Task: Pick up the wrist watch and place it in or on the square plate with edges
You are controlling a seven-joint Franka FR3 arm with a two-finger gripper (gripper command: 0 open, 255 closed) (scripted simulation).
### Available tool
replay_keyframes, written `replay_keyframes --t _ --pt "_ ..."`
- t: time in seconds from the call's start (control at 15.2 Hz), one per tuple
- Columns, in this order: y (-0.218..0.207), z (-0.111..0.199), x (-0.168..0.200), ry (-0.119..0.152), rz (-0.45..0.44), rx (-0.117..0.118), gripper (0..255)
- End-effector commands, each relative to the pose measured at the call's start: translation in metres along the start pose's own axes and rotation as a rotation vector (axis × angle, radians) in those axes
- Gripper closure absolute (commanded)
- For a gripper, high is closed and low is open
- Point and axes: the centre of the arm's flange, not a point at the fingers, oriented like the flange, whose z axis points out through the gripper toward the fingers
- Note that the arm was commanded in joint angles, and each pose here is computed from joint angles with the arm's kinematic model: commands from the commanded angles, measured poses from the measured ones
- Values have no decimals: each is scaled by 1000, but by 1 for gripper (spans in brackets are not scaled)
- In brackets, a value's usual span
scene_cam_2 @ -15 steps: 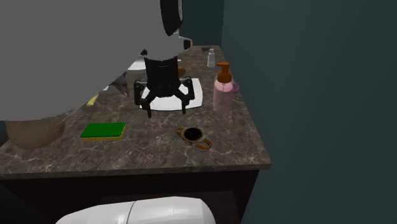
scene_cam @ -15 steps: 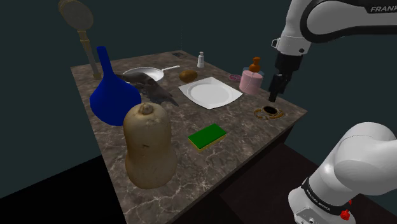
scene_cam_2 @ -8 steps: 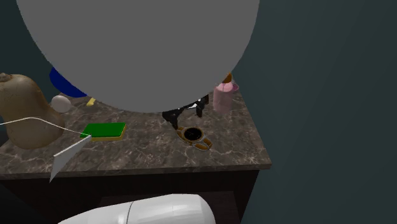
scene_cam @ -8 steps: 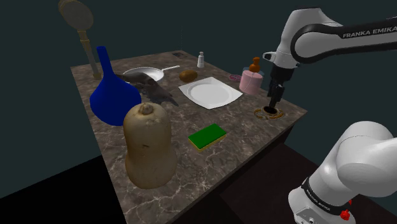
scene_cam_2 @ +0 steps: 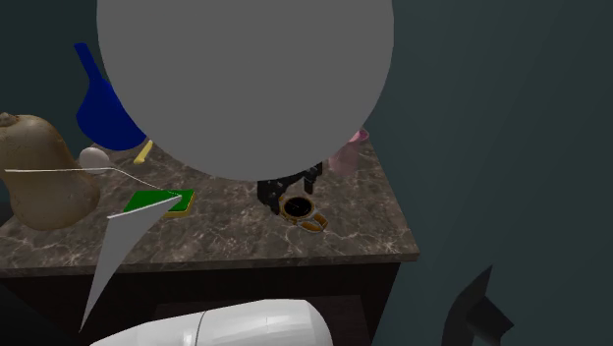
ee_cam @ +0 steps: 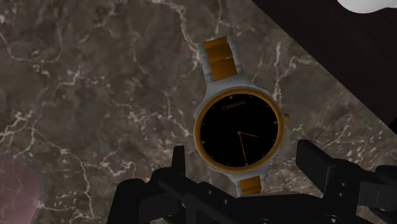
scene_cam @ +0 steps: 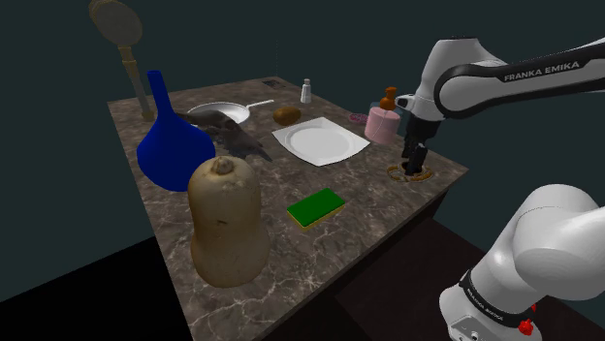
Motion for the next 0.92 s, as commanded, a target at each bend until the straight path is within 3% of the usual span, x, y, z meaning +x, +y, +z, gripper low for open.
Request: replay_keyframes --t 0.0,0.4,0.46,0.86 --pt "0 5 0 0 0 0 0" --pt "0 4 0 0 0 0 0" --pt "0 4 0 0 0 0 255" --pt "0 4 0 0 0 0 255"
